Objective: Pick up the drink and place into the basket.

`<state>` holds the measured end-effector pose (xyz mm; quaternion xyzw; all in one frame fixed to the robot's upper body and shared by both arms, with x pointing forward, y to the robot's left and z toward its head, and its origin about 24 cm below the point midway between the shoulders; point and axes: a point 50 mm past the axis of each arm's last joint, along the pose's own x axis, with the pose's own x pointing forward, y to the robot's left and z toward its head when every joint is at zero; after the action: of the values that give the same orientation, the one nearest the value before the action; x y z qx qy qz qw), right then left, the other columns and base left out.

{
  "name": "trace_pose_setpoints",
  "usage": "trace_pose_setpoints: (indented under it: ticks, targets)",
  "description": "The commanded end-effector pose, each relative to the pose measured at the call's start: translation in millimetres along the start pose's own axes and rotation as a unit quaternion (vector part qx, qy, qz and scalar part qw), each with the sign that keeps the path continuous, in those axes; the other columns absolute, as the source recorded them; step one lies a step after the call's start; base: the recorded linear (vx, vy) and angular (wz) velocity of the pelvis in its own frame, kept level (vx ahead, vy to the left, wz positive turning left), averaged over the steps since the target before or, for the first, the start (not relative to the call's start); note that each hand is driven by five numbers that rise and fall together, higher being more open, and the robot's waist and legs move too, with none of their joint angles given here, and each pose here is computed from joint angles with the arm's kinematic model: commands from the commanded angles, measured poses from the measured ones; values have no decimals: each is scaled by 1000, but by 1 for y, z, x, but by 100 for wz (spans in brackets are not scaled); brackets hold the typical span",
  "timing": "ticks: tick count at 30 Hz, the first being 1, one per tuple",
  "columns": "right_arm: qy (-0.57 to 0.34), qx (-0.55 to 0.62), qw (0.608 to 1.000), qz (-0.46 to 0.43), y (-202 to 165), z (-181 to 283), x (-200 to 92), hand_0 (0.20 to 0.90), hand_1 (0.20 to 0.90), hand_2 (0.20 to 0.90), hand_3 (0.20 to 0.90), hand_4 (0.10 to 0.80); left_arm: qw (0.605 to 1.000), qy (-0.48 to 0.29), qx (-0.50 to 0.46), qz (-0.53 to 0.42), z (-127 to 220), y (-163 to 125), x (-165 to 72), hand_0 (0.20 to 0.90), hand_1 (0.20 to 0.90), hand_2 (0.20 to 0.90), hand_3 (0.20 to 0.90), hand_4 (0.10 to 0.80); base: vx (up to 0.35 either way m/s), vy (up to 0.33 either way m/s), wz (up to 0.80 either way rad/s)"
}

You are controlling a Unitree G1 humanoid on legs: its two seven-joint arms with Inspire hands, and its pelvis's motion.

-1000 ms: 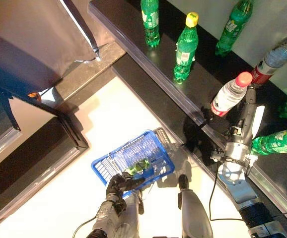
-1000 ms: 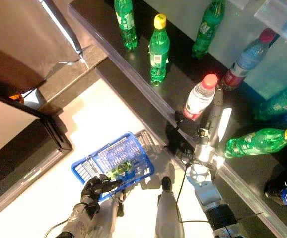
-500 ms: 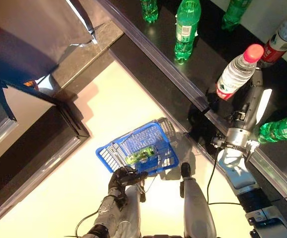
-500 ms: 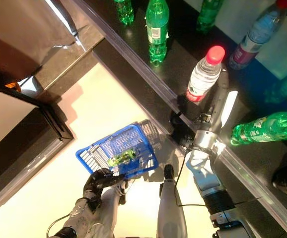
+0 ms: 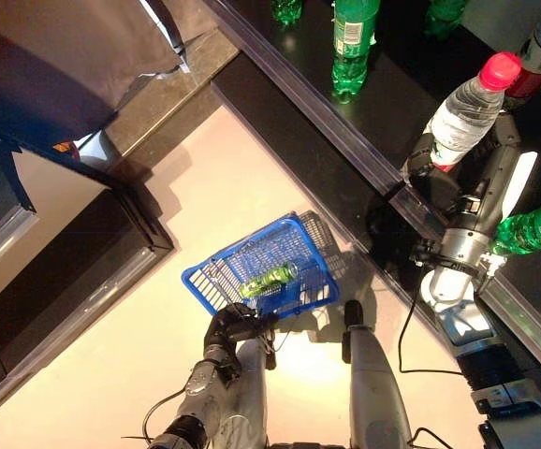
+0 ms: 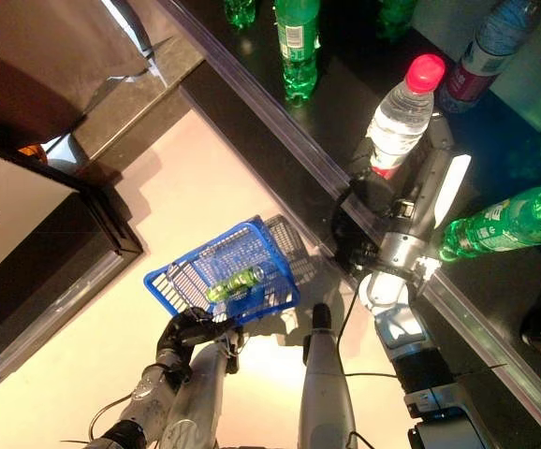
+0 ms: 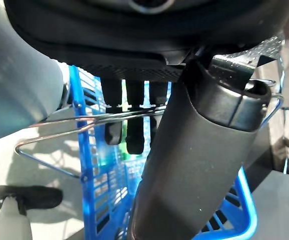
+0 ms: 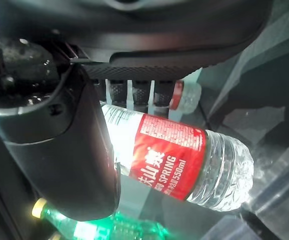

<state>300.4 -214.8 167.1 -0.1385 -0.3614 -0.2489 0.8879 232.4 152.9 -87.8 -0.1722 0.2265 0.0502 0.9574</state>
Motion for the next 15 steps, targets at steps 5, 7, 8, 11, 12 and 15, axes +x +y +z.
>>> trace_pose_setpoints:
  ticks: [5,7,8,11,12,15]
  targets:
    - [-134,67,988,-26,-3,51,32,300,300,300,200,100,992,76,25,98,-47,70,-54,300,300,300,200,100,5,0,-1]
    - [-132,64,989,-22,-4,50,31,300,300,300,200,100,992,68,22,105,-46,73,-55,300,300,300,200,100,18,10,4]
    - [-130,63,989,-19,-4,50,30,300,300,300,200,100,992,59,15,111,-44,74,-55,300,300,300,200,100,29,1,6]
    - [-127,62,990,-10,-5,49,25,300,300,300,200,100,992,28,2,126,-35,79,-55,300,300,300,200,100,41,9,5]
    - [-123,61,991,-7,-6,47,23,300,300,300,200,100,991,21,0,130,-33,81,-55,300,300,300,200,100,85,24,3]
    - [-115,62,991,10,-8,45,14,300,300,300,200,100,990,-12,-9,138,-21,85,-55,300,300,300,200,100,110,41,5]
